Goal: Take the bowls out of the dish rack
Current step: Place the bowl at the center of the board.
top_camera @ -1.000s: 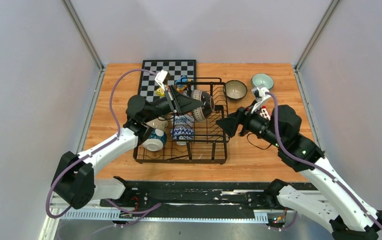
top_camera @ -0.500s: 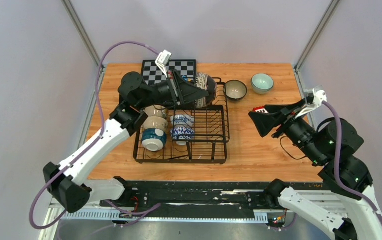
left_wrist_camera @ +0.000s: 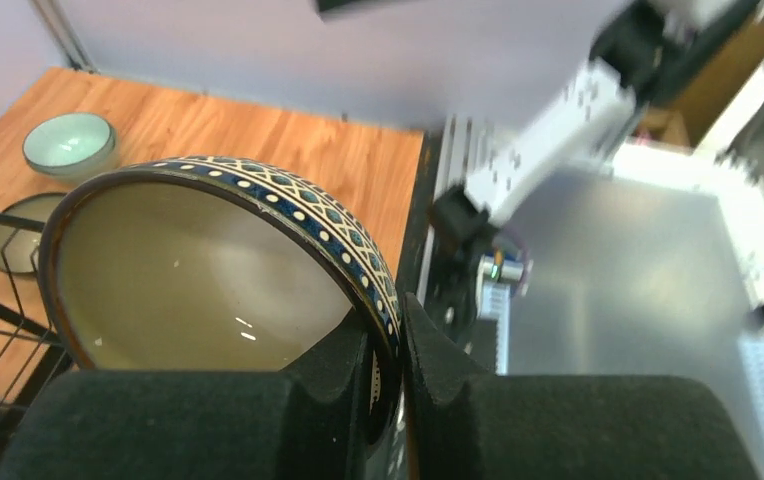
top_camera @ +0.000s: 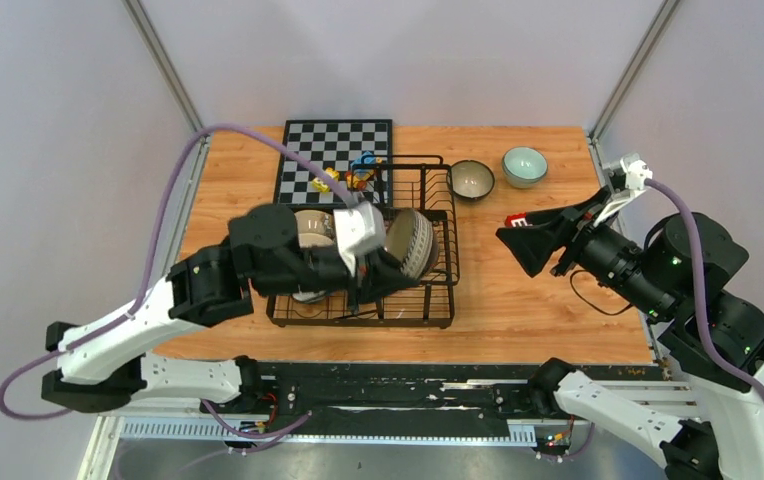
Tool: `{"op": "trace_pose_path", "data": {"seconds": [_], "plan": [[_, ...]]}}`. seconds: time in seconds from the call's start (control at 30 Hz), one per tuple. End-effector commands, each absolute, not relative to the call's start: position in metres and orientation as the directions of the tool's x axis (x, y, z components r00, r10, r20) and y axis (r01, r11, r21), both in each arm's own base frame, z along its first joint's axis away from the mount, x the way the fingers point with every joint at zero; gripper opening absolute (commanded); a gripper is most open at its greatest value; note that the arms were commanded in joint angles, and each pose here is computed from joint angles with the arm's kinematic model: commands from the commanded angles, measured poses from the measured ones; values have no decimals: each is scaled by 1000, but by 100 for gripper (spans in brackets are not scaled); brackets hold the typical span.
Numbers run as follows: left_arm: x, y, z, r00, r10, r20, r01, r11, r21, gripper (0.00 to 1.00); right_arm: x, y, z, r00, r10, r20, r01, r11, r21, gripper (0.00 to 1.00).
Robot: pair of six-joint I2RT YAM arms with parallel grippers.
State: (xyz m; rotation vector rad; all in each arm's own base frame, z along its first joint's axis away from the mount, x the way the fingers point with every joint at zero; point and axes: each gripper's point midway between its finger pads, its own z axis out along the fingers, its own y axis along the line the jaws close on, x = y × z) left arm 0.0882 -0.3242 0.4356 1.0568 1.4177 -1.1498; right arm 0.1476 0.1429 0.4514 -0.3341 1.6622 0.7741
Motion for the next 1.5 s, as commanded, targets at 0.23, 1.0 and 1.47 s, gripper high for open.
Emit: {"op": "trace_pose_path", "data": {"seconds": [0.23, 1.0, 1.47], "plan": [[52, -317, 367, 399, 474, -785, 872, 68, 485, 0, 107, 156, 420, -473, -16, -881, -674, 650, 351, 68], [2, -308, 268, 759, 555, -340, 639, -534, 554, 0, 104, 185, 382, -540, -401, -740, -730, 661, 174, 58], [-3, -314, 265, 796, 520, -310, 590, -554, 587, 0, 73, 211, 332, -519, -569, -638, -767, 639, 55, 57]]}}
